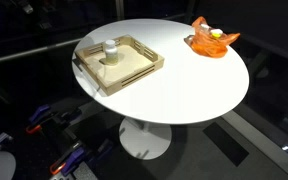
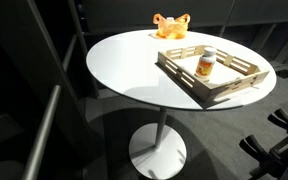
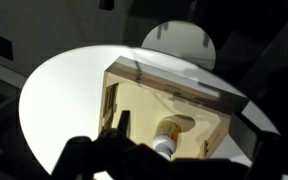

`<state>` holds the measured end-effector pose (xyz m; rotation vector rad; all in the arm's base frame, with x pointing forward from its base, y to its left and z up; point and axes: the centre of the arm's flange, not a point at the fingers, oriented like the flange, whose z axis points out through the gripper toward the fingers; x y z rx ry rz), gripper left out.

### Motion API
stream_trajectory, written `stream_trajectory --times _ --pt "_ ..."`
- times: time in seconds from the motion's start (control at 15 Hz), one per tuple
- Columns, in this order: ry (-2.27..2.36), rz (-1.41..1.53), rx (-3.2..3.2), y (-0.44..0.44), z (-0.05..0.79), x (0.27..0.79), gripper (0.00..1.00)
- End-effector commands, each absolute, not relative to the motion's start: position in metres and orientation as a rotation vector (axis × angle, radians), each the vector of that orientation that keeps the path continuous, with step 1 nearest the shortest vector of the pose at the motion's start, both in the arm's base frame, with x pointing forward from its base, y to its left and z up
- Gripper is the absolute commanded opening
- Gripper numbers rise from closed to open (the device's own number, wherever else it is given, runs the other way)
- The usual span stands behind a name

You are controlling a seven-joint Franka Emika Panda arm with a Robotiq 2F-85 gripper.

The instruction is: Pick up the white medicine bottle lid and put it in the tray

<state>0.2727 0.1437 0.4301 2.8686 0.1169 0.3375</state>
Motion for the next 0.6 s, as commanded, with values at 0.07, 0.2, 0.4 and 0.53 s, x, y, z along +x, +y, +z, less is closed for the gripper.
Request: stream_trajectory --times 0.07,0.2,0.4,0.53 --pt "0.117 0.327 2.868 0.143 0.427 0.273 1.0" --pt "0.118 0.322 2.869 0.143 0.426 0.273 1.0" --pt "0.118 0.321 2.871 0.143 0.434 0.28 1.0" --pt "0.118 0.32 2.866 0.143 0.444 0.288 1.0"
